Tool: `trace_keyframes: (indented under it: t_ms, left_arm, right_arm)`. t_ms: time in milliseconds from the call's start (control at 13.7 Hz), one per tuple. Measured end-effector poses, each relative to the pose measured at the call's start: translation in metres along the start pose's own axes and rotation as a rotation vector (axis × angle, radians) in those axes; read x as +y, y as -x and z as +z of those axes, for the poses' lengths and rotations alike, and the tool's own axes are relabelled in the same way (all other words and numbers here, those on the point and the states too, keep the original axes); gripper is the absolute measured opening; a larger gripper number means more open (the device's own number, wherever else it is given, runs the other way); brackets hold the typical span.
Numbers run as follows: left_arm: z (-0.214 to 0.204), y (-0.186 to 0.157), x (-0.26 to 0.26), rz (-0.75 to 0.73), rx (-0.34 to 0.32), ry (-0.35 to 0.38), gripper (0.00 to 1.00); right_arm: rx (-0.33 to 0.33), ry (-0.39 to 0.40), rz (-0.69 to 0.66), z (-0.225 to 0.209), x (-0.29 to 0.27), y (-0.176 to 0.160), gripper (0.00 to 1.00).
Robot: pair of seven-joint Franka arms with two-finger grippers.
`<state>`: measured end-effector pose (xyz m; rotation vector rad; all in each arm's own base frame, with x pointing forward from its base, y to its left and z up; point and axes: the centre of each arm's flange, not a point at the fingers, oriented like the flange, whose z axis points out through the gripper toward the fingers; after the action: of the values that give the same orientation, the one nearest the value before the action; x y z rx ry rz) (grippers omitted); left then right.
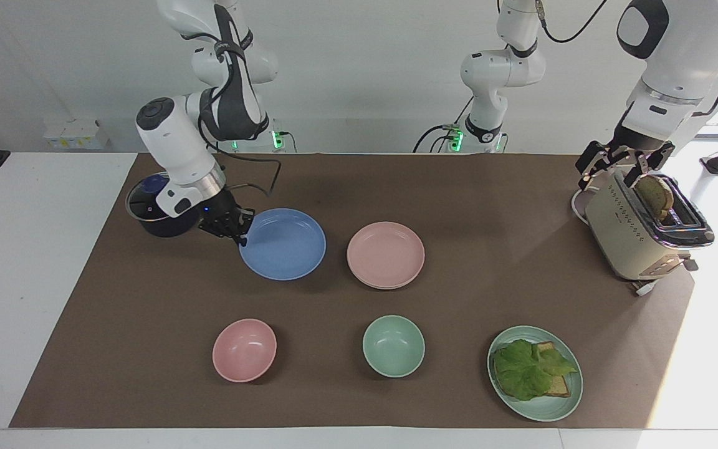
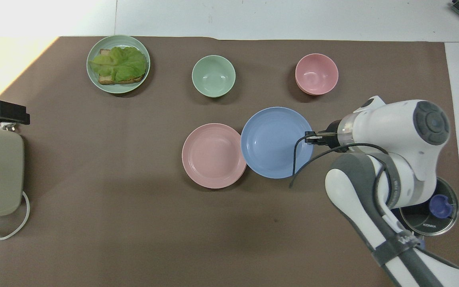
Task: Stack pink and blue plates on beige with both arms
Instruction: 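Slide the blue plate with the right gripper onto the pink plate, then release the blue plate and lift the right gripper away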
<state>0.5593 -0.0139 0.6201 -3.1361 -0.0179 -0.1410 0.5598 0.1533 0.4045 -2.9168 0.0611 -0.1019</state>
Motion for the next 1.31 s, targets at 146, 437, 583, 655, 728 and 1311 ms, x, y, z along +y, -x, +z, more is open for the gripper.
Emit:
trace_keyframes:
  t_ms: [146, 437, 583, 655, 728, 1311]
  left_arm:
    - [0.000, 0.000, 0.000, 0.000, -0.001, 0.000, 1.00]
    - [0.000, 0.000, -0.002, -0.003, -0.001, 0.000, 1.00]
    - [0.000, 0.000, -0.004, -0.006, -0.001, 0.000, 1.00]
    - [0.000, 0.000, -0.004, -0.007, -0.001, 0.000, 1.00]
    - [0.000, 0.000, -0.004, -0.007, -0.001, 0.000, 1.00]
    - [0.000, 0.000, -0.004, -0.007, -0.001, -0.001, 1.00]
  right_arm:
    - [-0.023, 0.007, 0.001, 0.022, -0.034, 0.009, 0.05]
    - [-0.041, 0.027, -0.030, 0.046, -0.054, 0.016, 0.05]
    - [-0.035, 0.039, -0.059, 0.056, -0.063, 0.018, 0.05]
    - [-0.028, 0.047, -0.074, 0.063, -0.070, 0.020, 0.05]
    - [-0.026, 0.053, -0.083, 0.071, -0.078, 0.023, 0.05]
    - [0.014, 0.038, -0.112, 0.073, -0.106, 0.024, 0.05]
